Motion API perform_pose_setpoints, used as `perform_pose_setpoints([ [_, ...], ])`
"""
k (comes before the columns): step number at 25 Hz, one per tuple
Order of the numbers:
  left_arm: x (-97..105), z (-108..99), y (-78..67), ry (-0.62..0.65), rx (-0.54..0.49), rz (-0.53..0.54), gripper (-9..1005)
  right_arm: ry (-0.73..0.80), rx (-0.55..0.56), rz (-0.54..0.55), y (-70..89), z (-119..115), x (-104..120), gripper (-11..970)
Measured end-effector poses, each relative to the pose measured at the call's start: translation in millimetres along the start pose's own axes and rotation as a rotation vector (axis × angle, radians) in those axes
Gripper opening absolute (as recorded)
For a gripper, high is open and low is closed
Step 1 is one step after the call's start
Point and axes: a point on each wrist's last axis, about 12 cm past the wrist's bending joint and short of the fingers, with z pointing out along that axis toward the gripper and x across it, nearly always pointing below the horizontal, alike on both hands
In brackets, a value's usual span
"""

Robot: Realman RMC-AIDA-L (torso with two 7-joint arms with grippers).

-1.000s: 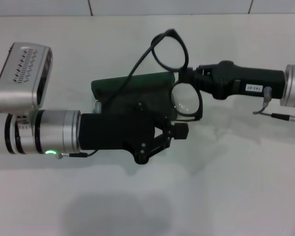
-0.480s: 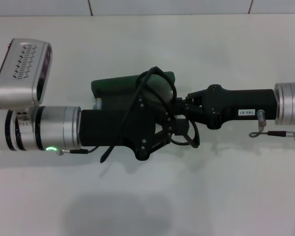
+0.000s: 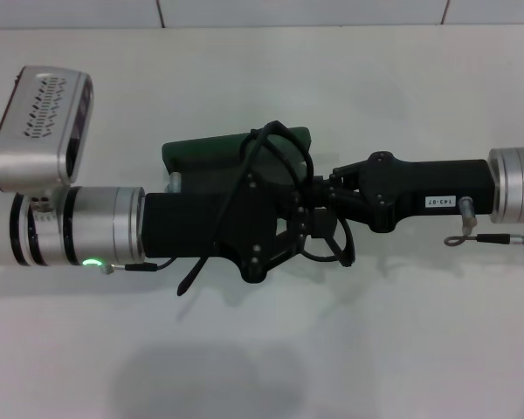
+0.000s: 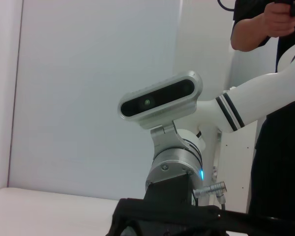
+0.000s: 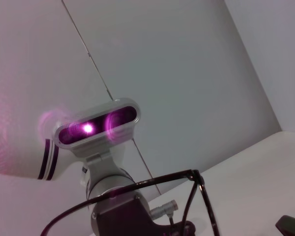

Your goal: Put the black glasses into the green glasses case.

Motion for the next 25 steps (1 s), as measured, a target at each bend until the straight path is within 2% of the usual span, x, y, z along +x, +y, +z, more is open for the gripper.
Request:
perform_pose_setpoints([
  [9, 0, 0, -0.5, -0.003, 0.001, -0.001, 7, -0.001, 0.003, 0.000, -0.3, -1, 0, 65],
  [12, 0, -1, -1.1, -0.005, 0.002, -0.005, 7, -0.012, 0.042, 0.005, -3.9, -6, 1, 65],
  [17, 2, -2, -2.3, -0.002, 0.002, -0.010, 8, -0.079, 0.141, 0.004, -12.0, -27, -1, 65],
  [25, 2, -7, -3.7, -0.002, 0.000, -0.023, 9, -0.130, 0.309, 0.010, -24.7, -78, -2, 65],
])
